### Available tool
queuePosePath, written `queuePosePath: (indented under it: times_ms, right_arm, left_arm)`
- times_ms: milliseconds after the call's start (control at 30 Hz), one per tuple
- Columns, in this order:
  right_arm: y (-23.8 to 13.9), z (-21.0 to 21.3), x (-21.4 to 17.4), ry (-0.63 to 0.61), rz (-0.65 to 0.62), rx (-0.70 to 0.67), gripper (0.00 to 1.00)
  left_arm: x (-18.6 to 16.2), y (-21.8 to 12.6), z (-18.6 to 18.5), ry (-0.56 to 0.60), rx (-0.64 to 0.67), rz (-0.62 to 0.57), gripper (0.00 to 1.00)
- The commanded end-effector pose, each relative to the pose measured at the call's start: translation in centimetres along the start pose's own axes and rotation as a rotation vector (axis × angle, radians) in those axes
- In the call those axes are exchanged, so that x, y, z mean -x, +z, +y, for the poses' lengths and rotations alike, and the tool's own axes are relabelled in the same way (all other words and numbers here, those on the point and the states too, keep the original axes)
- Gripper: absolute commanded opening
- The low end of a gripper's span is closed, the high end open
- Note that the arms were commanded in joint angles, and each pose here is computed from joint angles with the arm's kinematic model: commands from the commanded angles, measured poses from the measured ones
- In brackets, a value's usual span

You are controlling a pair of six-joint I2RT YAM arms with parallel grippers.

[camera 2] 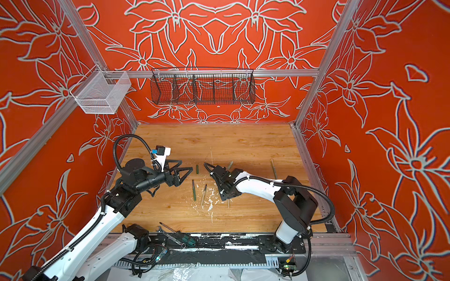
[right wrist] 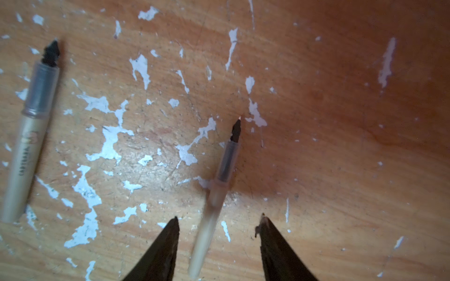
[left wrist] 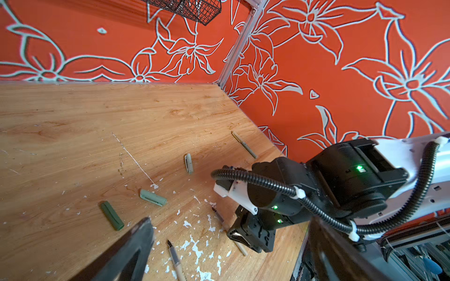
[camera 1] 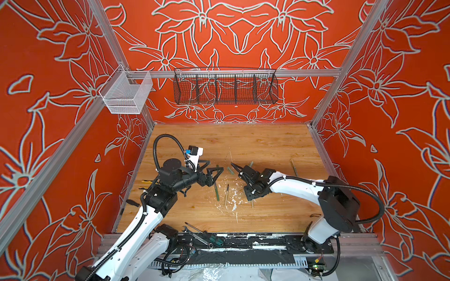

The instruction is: Insert the pens into the pen caps

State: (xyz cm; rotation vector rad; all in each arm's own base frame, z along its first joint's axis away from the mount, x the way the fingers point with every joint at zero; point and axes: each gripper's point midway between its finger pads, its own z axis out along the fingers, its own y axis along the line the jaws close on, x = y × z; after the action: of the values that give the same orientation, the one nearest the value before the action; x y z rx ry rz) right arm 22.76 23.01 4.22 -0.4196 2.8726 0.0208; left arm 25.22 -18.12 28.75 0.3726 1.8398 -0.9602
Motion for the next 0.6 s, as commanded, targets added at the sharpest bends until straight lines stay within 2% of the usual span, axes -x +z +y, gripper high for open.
queuePosePath:
  times_ms: [0,500,567]
  right_arm:
    - [0.6,0.0,0.3,0.026,0.006,-0.032,0.52]
    - [3.1,0.6,-0.1,0.037,0.048,-0.034,0.29]
    - [3.3,0.7,-0.2,0.039,0.053,-0.031,0.23]
  left_arm:
    - [0.5,-0.4,-0.3,0.016,-0.003,-0.023,0.97]
    - [0.2,-0.5,-0.5,0.0,-0.019,-0.029,0.97]
    - [0.2,-0.6,-0.5,-0.005,-0.022,-0.03,0.97]
